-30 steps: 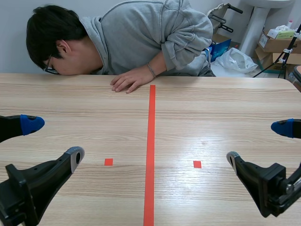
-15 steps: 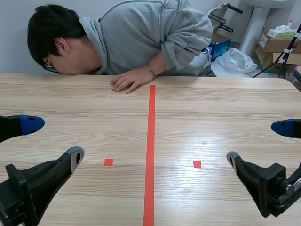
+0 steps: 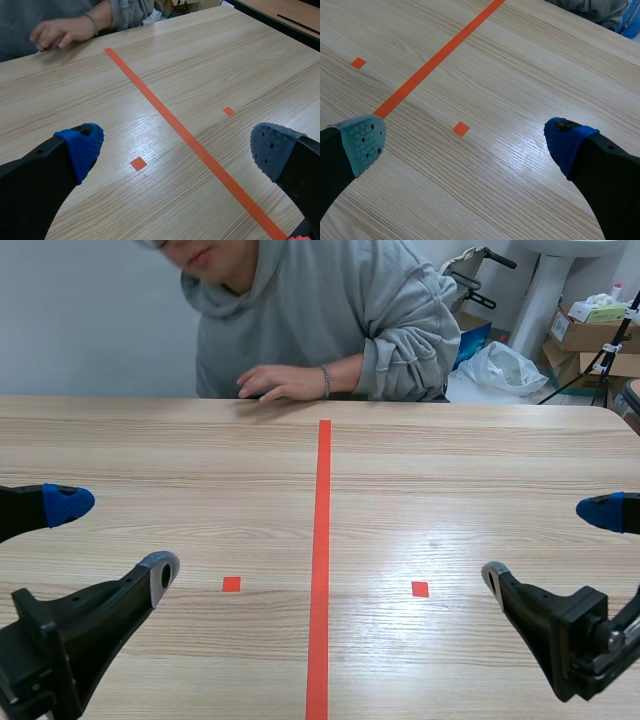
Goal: Do the leaf sorting experiment
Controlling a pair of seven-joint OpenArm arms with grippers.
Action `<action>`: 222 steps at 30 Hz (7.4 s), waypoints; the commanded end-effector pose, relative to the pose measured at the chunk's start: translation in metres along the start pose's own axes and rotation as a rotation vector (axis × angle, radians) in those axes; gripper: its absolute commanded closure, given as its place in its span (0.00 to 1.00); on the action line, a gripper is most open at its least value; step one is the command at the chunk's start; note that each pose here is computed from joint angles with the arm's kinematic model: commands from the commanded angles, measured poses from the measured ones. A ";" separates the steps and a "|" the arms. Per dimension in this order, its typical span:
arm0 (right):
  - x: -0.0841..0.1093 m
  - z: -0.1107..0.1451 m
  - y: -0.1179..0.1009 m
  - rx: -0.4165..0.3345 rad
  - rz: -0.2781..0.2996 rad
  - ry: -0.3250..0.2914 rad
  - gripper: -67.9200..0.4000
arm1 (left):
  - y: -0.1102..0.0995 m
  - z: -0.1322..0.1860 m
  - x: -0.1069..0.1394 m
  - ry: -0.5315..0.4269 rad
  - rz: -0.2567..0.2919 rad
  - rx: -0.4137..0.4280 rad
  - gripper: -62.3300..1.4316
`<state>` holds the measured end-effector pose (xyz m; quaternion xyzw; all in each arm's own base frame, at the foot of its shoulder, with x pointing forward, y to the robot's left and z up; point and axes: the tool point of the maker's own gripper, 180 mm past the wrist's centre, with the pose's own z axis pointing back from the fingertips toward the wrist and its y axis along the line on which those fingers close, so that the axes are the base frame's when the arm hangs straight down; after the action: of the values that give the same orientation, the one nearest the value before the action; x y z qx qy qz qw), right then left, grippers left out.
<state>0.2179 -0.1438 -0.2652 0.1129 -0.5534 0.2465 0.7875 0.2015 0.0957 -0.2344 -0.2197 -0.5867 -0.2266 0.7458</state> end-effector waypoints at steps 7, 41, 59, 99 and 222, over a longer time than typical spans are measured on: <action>0.009 0.000 -0.002 -0.005 0.009 -0.030 0.02 | -0.001 -0.001 0.010 -0.034 -0.003 0.000 0.00; 0.008 0.000 -0.002 -0.005 0.009 -0.023 0.02 | -0.001 -0.001 0.010 -0.034 -0.003 0.000 0.00; 0.008 0.000 -0.002 -0.005 0.009 -0.023 0.02 | -0.001 -0.001 0.010 -0.034 -0.003 0.000 0.00; 0.008 0.000 -0.002 -0.005 0.009 -0.023 0.02 | 0.035 -0.034 -0.026 0.103 -0.104 -0.045 0.00; 0.014 -0.004 -0.006 -0.008 0.023 -0.037 0.02 | 0.320 -0.118 -0.008 0.128 -0.123 0.633 0.93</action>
<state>0.2224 -0.1434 -0.2629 0.1111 -0.5553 0.2506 0.7851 0.4773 0.2835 -0.2990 0.0721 -0.5768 -0.0884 0.8089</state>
